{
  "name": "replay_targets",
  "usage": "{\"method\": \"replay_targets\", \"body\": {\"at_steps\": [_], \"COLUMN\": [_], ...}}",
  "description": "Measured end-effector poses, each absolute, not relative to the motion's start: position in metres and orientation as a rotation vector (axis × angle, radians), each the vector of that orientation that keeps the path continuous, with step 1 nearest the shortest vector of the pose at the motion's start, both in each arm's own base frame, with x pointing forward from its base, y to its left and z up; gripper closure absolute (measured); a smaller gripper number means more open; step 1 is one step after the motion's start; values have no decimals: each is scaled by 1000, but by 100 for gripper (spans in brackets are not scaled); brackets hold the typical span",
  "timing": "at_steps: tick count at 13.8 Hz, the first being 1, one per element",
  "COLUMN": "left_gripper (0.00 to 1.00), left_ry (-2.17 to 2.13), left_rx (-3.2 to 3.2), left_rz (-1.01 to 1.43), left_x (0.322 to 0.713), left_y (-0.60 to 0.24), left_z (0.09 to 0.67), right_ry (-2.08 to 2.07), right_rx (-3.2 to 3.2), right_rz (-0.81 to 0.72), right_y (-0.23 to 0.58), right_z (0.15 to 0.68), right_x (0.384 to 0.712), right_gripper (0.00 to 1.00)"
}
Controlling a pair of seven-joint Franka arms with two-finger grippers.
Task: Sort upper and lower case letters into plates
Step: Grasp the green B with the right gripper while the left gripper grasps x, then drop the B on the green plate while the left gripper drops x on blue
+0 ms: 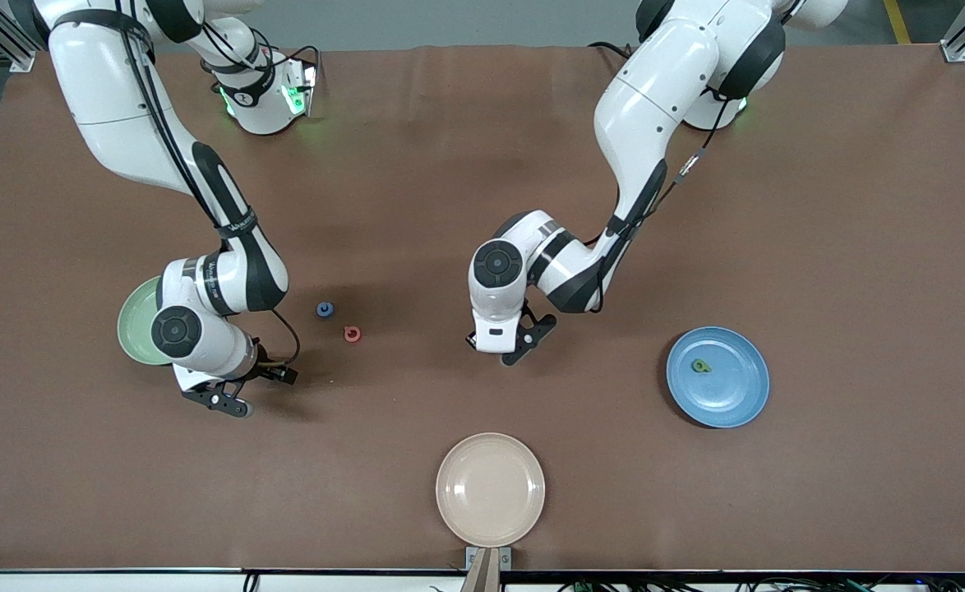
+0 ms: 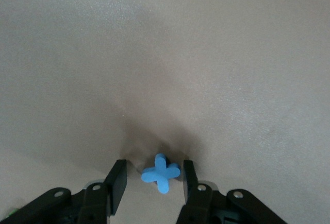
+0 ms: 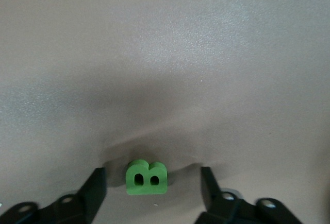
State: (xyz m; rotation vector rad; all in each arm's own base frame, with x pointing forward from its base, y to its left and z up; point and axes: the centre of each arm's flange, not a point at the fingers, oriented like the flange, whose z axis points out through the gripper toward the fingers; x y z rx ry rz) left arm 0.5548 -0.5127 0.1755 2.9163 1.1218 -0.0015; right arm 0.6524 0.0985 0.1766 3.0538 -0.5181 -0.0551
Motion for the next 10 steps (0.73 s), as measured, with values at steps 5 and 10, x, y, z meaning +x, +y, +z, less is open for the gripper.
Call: {"method": "replay_targets", "body": {"at_steps": [5,10], "left_gripper": [51,67], "left_ry": [1122,1125], "left_rx": [2919,2916], "left_rz": [-7,-7], "left_x": [554,555], "left_y": [-514,-514], "left_z": [173,175], "right_ry": [-525,-527], "right_rx": [3052,3053], "right_rz": [-54,-51], "right_y": [96,97], "right_z": [177,178], "right_x": [653,654], "right_gripper": [36,48]}}
